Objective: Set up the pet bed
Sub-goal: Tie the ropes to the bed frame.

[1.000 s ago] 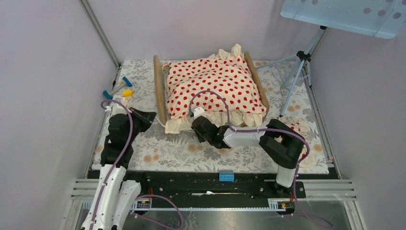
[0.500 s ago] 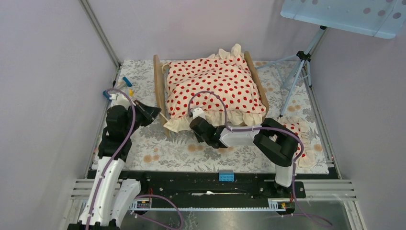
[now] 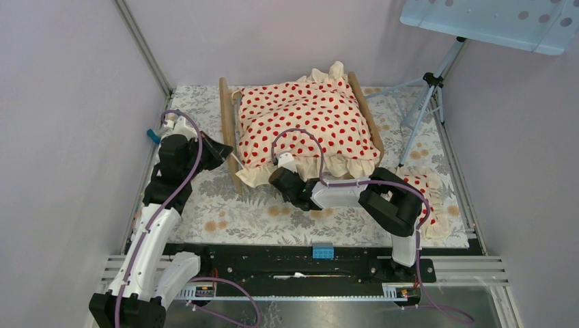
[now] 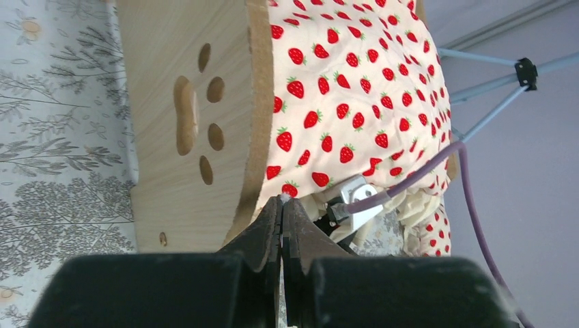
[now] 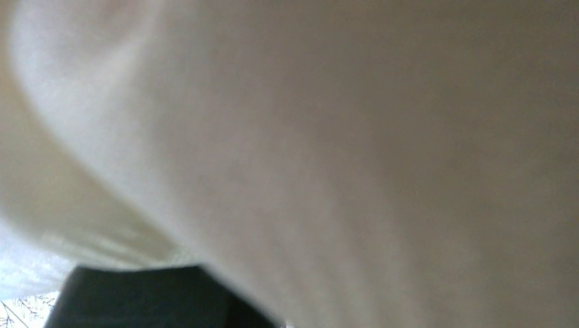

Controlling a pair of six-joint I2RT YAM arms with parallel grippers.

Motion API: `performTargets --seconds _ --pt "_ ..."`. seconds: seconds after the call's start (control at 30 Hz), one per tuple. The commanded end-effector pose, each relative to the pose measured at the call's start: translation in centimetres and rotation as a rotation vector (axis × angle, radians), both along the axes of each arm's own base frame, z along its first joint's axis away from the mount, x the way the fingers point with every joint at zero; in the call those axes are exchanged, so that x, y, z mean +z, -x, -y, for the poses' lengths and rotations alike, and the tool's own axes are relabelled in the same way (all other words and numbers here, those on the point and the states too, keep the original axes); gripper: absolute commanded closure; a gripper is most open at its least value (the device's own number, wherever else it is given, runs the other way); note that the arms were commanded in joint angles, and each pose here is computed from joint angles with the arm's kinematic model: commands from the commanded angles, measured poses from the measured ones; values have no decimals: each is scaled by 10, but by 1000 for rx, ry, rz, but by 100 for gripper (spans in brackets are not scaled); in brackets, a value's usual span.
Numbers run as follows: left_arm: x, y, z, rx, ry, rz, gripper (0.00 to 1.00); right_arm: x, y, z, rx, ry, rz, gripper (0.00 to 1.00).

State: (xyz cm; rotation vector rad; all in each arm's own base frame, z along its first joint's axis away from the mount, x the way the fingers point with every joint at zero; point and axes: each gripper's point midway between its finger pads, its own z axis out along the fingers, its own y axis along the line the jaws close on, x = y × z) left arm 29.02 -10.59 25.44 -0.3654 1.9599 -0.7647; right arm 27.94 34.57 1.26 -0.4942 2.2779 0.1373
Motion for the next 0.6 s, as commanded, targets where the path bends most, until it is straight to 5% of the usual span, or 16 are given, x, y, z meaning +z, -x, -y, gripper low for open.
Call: performTargets --seconds 0.0,0.27,0.4,0.53,0.57 --pt "56 -12 -16 89 -27 180 100 -26 4 45 -86 161 -34 100" --pt "61 6 -13 59 -20 181 100 -8 18 11 84 15 -78 99" --pt "47 31 -5 1 7 133 100 20 32 -16 204 -140 -99 66" --pt "21 62 -7 9 38 49 99 51 41 -17 240 -230 -72 50" --pt "17 69 -9 22 46 34 89 60 42 -15 242 -245 -62 47"
